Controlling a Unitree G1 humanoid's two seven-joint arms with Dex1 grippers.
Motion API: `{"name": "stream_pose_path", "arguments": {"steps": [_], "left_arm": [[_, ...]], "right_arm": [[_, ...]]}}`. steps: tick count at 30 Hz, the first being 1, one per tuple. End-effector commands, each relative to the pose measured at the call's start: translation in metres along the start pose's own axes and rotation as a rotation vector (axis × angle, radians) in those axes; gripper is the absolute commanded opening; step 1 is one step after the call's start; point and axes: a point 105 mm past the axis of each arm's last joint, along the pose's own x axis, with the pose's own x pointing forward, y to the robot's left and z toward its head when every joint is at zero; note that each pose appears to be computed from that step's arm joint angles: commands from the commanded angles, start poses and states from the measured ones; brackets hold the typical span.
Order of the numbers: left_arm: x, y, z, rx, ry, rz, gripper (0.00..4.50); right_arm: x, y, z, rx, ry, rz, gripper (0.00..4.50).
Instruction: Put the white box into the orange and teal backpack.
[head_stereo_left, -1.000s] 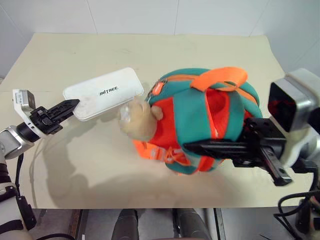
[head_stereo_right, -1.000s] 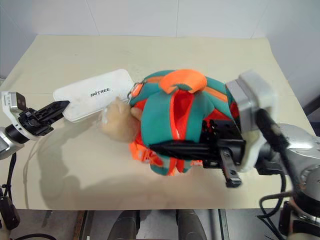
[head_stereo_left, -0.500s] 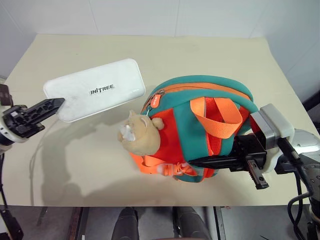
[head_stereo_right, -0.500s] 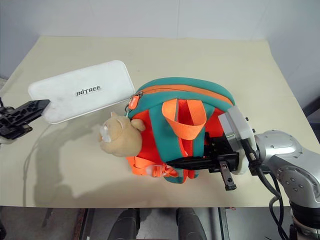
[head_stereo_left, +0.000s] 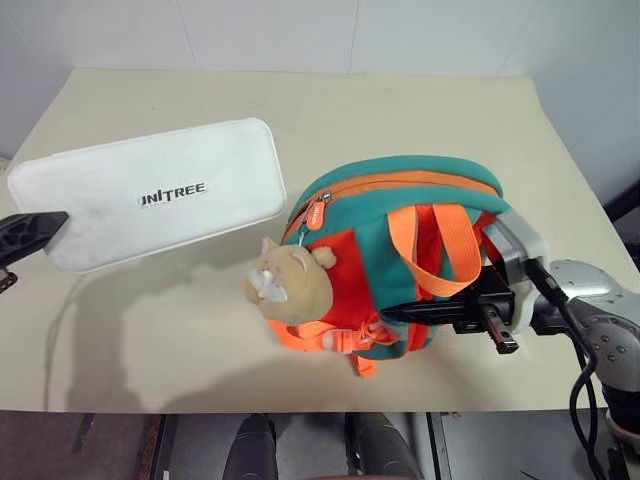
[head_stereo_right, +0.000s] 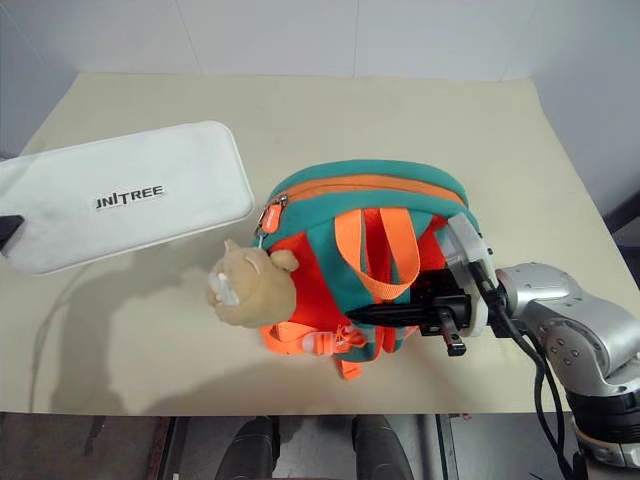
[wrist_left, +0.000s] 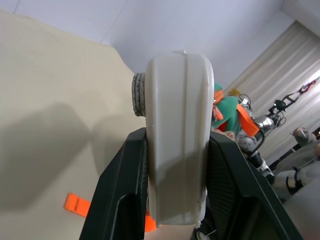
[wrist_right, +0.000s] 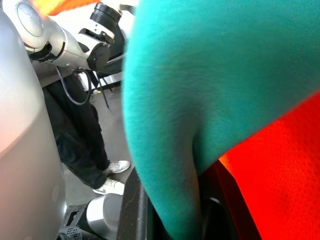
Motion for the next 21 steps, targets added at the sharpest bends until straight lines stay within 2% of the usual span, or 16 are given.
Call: {"name": "stream_pose_path", "arguments": {"steps": [1,21], "left_arm": [[0.002,-0.015,0.004,0.068,0.021,-0.020,1.27],[0.017,-0.037,-0.001,0.177,0.197,-0.039,1.27]], "right_arm": [[0.001,0.000,0.006,-0.043,-0.010,0.026,0.00],[0.000,-0.011,0.003,-0.060,-0.007,0.038,0.00]]}}
